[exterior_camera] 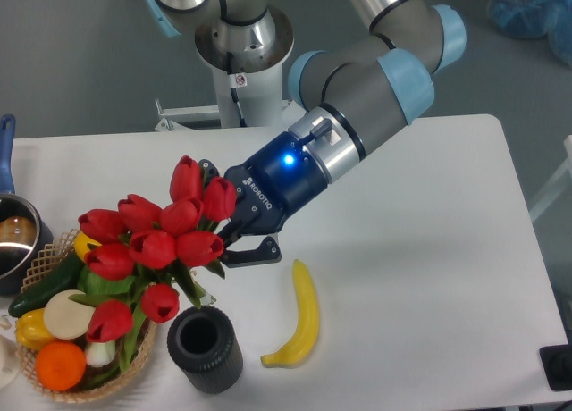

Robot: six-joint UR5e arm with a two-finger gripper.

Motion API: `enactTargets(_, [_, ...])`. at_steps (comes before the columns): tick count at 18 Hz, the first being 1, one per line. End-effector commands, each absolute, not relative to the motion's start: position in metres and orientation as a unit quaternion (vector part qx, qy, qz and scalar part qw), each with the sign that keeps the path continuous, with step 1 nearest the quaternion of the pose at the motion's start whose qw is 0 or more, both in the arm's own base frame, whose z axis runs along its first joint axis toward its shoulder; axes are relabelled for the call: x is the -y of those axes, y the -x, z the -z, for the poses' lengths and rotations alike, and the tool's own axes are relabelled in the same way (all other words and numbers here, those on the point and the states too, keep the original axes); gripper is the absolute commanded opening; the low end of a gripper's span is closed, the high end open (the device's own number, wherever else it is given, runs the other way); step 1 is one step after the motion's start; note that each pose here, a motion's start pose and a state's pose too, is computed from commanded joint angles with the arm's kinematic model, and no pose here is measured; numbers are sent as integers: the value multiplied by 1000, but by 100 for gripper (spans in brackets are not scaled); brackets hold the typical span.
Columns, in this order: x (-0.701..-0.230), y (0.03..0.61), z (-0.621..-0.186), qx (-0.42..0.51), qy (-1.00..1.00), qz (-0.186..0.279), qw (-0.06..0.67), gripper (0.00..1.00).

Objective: Insert the flowers into the vase
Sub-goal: 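Raise the tulips and position the stems above the vase opening, then lower the tulip stems down into the black vase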

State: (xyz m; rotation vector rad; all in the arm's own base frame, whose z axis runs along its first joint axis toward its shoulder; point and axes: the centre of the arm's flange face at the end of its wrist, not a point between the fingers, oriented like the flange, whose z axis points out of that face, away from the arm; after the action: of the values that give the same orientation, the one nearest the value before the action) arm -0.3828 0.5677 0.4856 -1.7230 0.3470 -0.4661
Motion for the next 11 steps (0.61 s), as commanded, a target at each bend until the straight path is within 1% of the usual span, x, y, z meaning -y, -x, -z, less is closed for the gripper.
enactTargets(3, [-581,384,-478,-155,747,208,612,15])
enactTargets(11, [-595,392,-463,-156,747,213,610,17])
